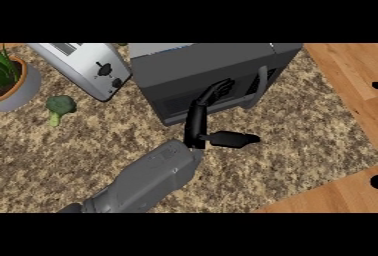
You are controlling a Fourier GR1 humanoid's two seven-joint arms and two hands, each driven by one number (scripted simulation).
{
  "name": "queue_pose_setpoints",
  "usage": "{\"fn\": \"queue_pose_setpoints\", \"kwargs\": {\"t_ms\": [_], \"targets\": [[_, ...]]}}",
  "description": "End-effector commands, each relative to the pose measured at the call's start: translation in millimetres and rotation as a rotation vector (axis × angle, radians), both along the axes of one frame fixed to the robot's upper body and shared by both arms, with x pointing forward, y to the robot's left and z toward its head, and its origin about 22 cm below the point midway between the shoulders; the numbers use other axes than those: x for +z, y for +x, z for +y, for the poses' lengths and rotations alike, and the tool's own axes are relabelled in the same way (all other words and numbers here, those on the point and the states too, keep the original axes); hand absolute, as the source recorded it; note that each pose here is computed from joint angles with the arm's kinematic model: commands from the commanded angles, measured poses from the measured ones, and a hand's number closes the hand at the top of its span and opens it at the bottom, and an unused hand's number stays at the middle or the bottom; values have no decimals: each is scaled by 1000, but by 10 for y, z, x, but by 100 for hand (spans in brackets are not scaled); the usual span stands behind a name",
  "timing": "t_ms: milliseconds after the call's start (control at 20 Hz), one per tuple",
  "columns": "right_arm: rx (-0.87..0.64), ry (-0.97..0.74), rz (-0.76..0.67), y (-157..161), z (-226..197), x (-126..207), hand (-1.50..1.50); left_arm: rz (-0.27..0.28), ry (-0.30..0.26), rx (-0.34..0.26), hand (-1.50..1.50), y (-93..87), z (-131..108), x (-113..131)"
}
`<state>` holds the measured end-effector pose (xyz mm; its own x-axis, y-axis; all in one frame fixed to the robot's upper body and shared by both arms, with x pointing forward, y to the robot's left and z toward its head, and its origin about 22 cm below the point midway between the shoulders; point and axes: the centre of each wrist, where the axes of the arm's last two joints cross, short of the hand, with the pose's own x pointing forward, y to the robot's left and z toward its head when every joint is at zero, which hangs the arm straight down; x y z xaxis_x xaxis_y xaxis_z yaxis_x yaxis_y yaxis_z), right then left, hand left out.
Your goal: Pick up the milk, place it into the microwave and close the microwave
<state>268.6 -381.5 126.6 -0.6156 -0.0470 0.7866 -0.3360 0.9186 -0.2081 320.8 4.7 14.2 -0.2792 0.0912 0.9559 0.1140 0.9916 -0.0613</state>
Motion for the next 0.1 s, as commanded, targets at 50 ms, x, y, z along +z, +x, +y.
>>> {"fn": "queue_pose_setpoints", "kwargs": {"t_ms": [50], "targets": [[19,26,12,64,-102,42,-150,11,-5,87,-150,235,47,129]]}}
